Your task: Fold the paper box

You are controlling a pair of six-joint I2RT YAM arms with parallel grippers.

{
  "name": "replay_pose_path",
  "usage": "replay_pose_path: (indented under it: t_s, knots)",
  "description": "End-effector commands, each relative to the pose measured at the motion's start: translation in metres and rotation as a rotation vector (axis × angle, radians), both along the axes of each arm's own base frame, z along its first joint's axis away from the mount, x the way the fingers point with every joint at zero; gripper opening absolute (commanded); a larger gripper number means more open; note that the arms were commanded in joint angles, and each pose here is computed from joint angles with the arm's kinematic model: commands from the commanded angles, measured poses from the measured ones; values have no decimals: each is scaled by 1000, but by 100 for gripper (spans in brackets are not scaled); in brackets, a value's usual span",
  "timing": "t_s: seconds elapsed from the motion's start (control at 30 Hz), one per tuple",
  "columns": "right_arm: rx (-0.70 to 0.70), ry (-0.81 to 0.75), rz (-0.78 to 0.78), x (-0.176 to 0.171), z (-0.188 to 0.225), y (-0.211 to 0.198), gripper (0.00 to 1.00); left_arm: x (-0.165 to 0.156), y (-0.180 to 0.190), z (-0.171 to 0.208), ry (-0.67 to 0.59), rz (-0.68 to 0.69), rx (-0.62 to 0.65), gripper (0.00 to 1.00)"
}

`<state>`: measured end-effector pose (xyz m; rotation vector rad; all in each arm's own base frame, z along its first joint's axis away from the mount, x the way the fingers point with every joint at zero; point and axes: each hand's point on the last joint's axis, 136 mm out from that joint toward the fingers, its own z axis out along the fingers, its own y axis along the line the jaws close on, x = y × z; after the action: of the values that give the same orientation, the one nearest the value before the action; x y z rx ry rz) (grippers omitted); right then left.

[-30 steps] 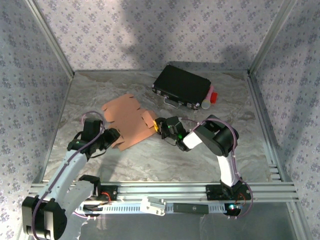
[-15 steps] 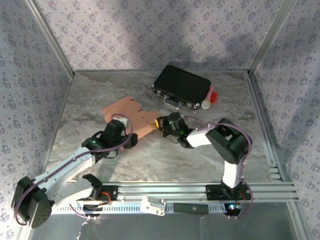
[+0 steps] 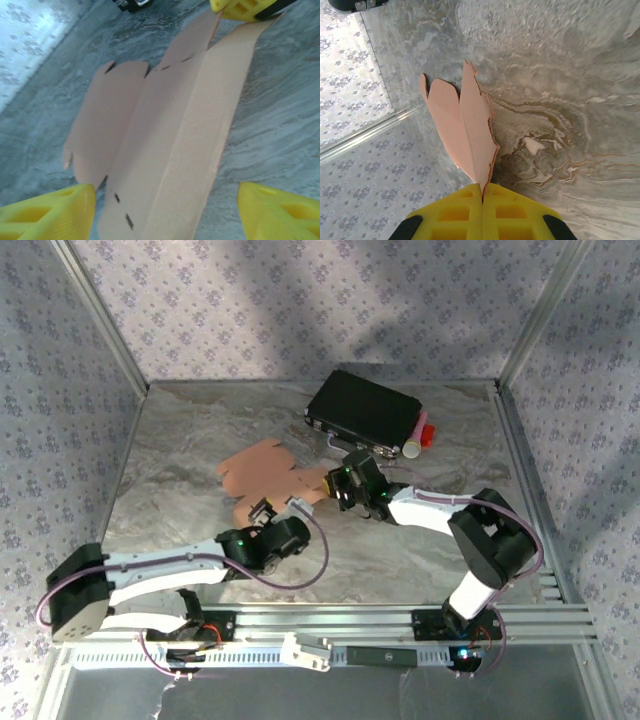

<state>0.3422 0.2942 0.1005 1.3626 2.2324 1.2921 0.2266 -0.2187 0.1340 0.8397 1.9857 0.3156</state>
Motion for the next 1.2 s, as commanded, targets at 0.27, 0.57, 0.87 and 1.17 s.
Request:
replay_pose_path:
  t_s: [0.27,0.57,0.87,1.17]
  knots:
    - [-60,27,-10,-4,27,-31,0,13,-4,12,-120,68,147,65]
    - [-30,10,-26,0,47,-44,0,12,-5,16,-99,66,159,14]
    - [-237,-237,-66,-39,143,-95,60,16,-17,85,-118,79,69,0]
    - [-158,-425,53,-65,218,-71,71,15,-43,115,10,-91,-28,0]
